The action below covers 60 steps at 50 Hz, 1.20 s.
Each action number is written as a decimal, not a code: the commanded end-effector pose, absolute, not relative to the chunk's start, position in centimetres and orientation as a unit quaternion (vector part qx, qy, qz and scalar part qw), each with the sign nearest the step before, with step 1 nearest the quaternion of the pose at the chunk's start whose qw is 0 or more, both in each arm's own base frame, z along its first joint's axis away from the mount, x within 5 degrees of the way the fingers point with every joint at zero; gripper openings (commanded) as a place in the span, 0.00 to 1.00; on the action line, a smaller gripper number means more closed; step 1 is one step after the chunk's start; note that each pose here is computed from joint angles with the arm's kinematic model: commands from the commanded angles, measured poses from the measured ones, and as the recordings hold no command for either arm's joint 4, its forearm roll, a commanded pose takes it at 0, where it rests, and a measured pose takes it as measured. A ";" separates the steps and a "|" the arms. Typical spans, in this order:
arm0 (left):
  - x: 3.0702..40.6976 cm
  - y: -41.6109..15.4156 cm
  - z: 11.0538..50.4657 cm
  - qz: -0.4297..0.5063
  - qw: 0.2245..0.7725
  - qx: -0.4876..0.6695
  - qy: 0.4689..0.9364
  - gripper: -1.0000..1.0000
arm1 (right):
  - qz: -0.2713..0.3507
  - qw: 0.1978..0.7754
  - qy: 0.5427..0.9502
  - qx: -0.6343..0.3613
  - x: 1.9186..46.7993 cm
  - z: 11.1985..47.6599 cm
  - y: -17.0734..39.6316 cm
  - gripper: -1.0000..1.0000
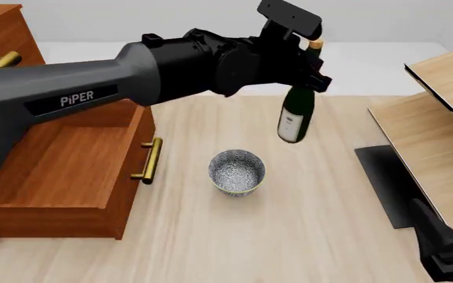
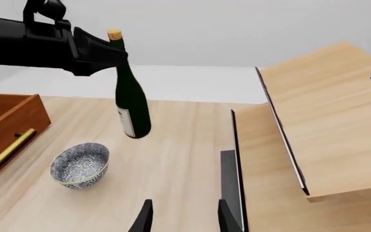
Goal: Put the wine bottle in the bottom drawer of the cabinet.
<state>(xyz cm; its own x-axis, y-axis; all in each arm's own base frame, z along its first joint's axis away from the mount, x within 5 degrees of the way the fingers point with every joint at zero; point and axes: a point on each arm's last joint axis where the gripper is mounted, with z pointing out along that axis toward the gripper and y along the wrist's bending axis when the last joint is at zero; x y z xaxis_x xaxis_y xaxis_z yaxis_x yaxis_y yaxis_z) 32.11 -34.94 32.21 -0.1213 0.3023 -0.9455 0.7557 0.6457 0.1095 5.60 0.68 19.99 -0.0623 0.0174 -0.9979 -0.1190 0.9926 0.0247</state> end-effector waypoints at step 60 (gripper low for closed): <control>26.8 -11.5 42.7 -0.075 0.611 0.219 0.757 0.00 | 0.062 0.688 0.721 -0.050 5.6 20.1 0.9 1.00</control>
<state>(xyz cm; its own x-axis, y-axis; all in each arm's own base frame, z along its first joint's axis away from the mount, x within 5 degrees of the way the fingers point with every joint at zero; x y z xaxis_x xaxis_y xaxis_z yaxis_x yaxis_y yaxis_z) 29.79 -15.61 40.35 -0.1602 0.2658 -0.9506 0.4980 0.8533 0.1547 5.58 0.85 20.05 -0.0558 0.0117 -0.9984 -0.1494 0.9886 0.0200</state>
